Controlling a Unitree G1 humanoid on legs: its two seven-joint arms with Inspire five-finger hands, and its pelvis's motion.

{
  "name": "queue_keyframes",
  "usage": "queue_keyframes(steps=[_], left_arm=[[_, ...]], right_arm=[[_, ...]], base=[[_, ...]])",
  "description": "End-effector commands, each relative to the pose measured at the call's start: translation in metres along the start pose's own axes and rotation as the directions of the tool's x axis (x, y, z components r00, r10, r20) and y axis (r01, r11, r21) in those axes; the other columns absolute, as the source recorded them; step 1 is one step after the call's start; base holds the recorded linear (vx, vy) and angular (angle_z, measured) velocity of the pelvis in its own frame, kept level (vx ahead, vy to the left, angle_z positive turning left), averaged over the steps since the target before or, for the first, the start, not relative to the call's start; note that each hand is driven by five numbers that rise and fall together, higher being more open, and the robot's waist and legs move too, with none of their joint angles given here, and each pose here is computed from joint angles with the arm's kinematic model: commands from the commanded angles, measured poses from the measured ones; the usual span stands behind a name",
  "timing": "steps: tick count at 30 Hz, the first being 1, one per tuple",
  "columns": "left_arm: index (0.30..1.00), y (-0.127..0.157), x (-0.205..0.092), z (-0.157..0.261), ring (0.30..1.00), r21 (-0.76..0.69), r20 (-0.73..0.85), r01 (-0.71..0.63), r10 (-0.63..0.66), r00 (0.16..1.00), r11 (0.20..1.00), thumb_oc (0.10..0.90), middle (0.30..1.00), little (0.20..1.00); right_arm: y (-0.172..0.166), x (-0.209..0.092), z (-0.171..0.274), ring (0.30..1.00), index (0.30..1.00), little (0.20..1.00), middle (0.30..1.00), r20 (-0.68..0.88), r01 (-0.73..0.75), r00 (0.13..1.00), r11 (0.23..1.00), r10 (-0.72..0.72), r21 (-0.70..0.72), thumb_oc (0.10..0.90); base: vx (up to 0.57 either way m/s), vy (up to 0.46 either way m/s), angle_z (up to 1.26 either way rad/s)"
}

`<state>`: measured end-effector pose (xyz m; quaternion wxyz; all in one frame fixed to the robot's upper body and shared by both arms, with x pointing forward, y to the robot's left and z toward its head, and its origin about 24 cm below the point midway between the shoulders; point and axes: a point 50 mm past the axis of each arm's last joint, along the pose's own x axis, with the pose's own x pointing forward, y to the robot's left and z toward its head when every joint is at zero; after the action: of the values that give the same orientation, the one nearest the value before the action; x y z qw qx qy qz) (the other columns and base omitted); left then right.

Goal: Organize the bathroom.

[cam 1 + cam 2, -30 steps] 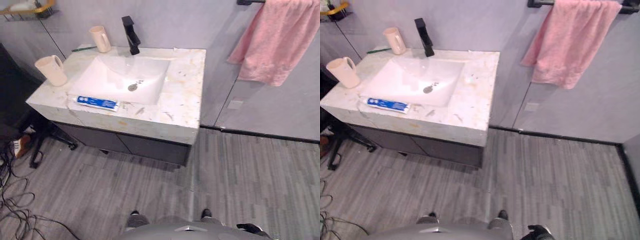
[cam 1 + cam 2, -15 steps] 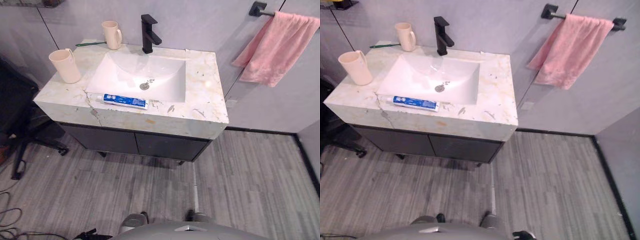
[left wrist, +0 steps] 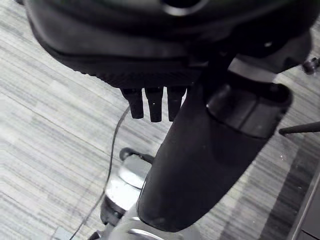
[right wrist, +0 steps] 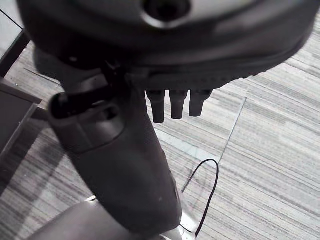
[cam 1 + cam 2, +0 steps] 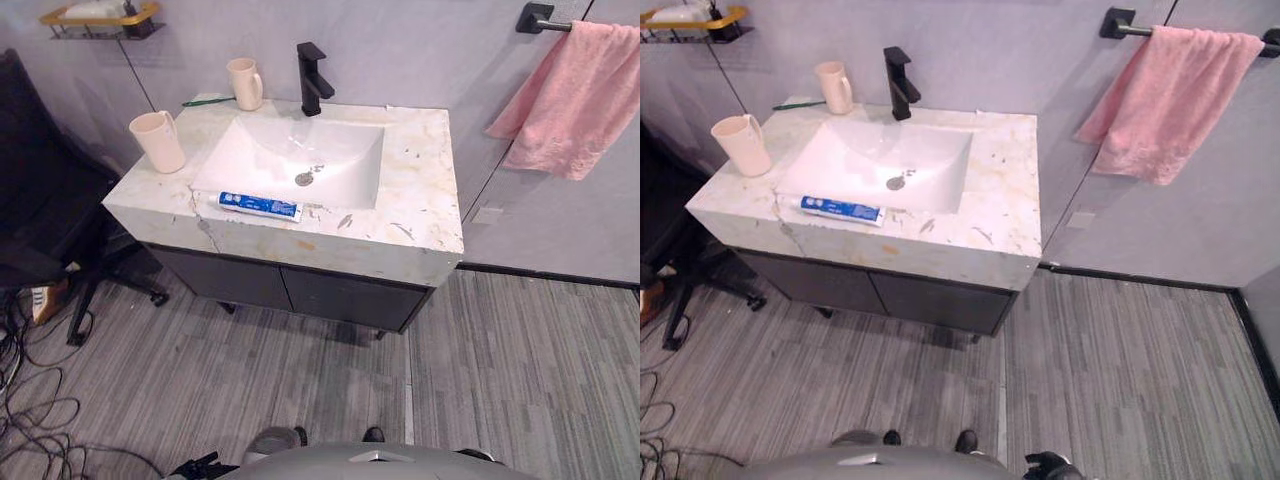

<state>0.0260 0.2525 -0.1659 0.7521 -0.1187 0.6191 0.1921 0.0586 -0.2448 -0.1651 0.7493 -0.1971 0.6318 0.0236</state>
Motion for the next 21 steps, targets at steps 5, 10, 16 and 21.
queue_keyframes(steps=[5, 10, 16, 21], left_arm=[[0.9, 0.006, -0.001, 0.01, 0.9, 0.073, 0.05, -0.01, 0.006, 0.999, 0.997, 0.8, 0.9, 0.9], [0.9, -0.012, 0.002, 0.023, 0.9, 0.104, 0.072, 0.012, -0.019, 0.997, 0.994, 0.8, 0.9, 0.9], [0.9, 0.013, -0.006, 0.062, 0.9, -0.332, 0.22, -0.111, 0.191, 0.957, 0.937, 0.8, 0.9, 0.9], [0.9, 0.058, -0.066, 0.158, 0.9, -0.641, 0.523, -0.199, 0.612, 0.594, 0.741, 0.8, 0.9, 0.9]], right_arm=[[-0.015, 0.0, 0.004, 0.9, 0.9, 0.9, 0.9, -0.006, 0.079, 0.997, 0.995, -0.079, 0.068, 0.8], [-0.021, -0.001, -0.004, 0.9, 0.9, 0.9, 0.9, -0.029, 0.117, 0.993, 0.99, -0.115, 0.085, 0.8], [-0.009, 0.0, -0.002, 0.9, 0.9, 0.9, 0.9, -0.011, 0.085, 0.996, 0.994, -0.084, 0.063, 0.8], [0.013, 0.0, -0.006, 0.9, 0.9, 0.9, 0.9, -0.036, 0.061, 0.998, 0.993, -0.057, 0.104, 0.8]], base=[[-0.02, 0.259, -0.11], [0.0, 0.319, 0.22], [0.02, 0.095, 0.04], [-0.01, -0.046, 0.08]])
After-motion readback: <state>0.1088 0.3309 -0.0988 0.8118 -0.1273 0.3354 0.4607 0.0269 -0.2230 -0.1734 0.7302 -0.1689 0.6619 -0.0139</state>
